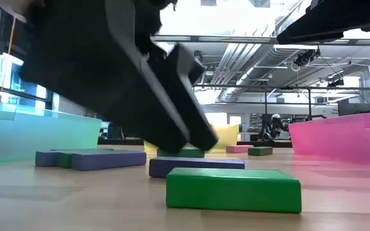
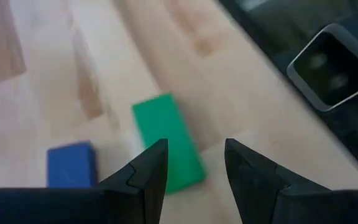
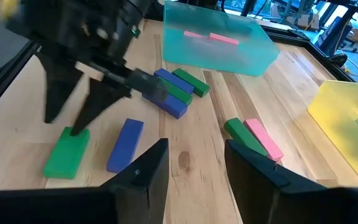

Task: Sort blocks
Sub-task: Put the green block into the yellow bin

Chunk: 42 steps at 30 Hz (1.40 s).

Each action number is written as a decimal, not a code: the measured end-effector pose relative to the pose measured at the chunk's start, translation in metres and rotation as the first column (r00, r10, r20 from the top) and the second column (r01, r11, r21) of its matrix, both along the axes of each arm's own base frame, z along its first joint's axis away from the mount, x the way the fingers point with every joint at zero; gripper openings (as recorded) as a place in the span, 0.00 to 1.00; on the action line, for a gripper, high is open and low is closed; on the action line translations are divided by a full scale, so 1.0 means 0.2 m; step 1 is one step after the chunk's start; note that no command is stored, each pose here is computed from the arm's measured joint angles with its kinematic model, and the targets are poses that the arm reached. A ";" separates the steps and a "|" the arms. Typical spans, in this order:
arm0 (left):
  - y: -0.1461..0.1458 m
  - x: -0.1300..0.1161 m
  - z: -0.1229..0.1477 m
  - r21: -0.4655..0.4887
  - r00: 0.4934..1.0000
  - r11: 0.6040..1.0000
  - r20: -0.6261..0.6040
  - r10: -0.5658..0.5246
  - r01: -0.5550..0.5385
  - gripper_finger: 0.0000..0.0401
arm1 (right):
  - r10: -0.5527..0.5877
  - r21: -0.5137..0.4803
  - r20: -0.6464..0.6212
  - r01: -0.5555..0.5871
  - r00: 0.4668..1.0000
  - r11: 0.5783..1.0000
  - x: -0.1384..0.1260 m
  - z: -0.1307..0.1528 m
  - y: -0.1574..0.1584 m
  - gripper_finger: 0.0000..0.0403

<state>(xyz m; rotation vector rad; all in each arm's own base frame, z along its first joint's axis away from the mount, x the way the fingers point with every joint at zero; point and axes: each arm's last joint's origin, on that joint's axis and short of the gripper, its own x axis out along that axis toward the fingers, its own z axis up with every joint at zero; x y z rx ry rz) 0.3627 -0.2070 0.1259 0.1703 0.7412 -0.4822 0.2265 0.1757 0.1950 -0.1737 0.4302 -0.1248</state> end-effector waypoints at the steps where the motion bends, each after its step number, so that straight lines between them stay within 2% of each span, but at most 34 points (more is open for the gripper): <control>1: 0.00 0.00 -0.01 0.012 1.000 1.000 -0.003 -0.003 0.003 0.37 | 0.001 0.001 0.000 -0.001 1.000 1.000 0.00 0.00 0.00 0.35; 5: -0.01 0.00 -0.03 0.053 1.000 0.998 0.013 -0.029 0.028 0.37 | 0.007 0.009 -0.003 -0.007 1.000 1.000 0.00 0.00 0.00 0.35; 8: -0.02 -0.01 -0.05 0.084 1.000 0.996 0.023 -0.010 0.008 0.40 | 0.012 0.038 -0.007 -0.012 1.000 0.999 0.00 0.00 0.00 0.35; 12: -0.04 -0.02 -0.06 0.125 0.996 0.990 0.061 0.058 -0.065 0.47 | 0.029 0.084 -0.018 -0.027 0.999 0.996 0.00 0.00 0.01 0.35; 16: -0.08 -0.03 -0.05 0.113 0.989 0.986 0.089 0.116 -0.126 0.53 | 0.075 0.126 -0.041 -0.069 0.996 0.990 0.00 -0.01 0.02 0.35; 23: -0.12 -0.06 -0.05 0.184 0.970 0.959 0.153 0.189 -0.216 0.54 | 0.094 0.111 -0.047 -0.089 0.994 0.990 0.00 -0.01 0.02 0.35; 29: -0.07 -0.03 -0.08 0.117 0.981 0.975 0.075 0.180 -0.188 0.54 | 0.095 0.108 -0.048 -0.089 0.994 0.990 0.00 -0.01 0.02 0.35; 36: -0.05 0.01 -0.14 0.061 0.986 0.985 0.049 0.159 -0.162 0.54 | 0.095 0.105 -0.052 -0.089 0.994 0.991 0.00 -0.01 0.02 0.35; 42: -0.04 0.01 -0.14 0.028 0.988 0.987 0.018 0.155 -0.156 0.50 | 0.095 0.104 -0.053 -0.089 0.994 0.991 0.00 -0.01 0.02 0.35</control>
